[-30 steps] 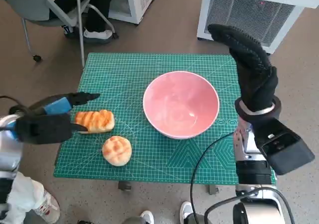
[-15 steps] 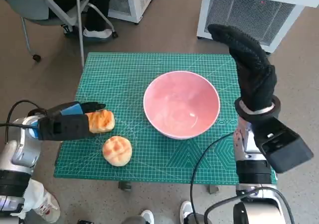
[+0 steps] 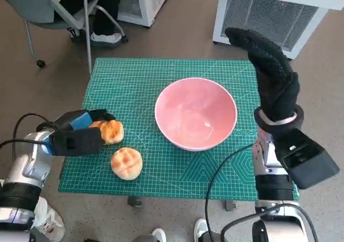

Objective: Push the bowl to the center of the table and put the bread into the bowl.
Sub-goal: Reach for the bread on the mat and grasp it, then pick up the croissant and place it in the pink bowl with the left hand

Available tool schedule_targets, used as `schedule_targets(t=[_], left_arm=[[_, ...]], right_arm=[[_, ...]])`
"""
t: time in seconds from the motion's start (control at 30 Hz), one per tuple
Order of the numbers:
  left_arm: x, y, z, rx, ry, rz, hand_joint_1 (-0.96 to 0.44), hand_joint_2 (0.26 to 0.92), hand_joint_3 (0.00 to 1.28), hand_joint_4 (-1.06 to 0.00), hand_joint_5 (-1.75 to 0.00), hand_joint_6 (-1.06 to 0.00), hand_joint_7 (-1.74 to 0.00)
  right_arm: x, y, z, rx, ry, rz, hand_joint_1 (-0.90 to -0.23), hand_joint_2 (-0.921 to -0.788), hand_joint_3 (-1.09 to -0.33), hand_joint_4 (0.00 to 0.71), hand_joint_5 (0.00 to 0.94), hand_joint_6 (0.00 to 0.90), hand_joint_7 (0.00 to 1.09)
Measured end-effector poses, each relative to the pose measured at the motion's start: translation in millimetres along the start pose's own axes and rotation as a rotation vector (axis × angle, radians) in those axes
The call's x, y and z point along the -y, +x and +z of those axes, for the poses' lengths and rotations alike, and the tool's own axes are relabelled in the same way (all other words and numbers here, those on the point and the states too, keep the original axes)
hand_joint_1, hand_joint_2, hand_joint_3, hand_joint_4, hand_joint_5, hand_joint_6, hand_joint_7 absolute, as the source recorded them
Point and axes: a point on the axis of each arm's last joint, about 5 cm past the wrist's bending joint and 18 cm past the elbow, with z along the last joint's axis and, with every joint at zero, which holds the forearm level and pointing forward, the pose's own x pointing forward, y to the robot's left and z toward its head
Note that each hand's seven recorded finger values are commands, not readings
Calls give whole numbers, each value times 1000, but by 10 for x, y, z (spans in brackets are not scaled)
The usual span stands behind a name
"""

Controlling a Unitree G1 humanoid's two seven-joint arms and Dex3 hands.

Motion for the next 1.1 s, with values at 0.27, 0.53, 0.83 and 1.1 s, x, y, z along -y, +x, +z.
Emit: schedule_targets(t=[0.27,0.53,0.83,1.1], left_arm=[[-32,9,27,25,9,-13,-2,920,127,-644,-1127,-538,-1344],[-146,-31,110,86,-20,-11,0,921,129,-640,-1134,-538,-1340],[-603,-188,405,271,-30,214,0,921,113,-663,-1136,-549,-1302],[-936,-241,807,445,-10,355,-1,921,115,-644,-1159,-563,-1286]], right_arm=[[-1,-3,0,0,1,-1,-632,-921,-810,250,49,-1,664],[2,-8,-1,-3,3,-3,-631,-921,-809,247,52,-1,663],[4,-7,-1,-6,8,-6,-630,-921,-814,242,57,-1,662],[7,-13,-6,-9,10,-5,-631,-921,-812,240,63,-1,662]])
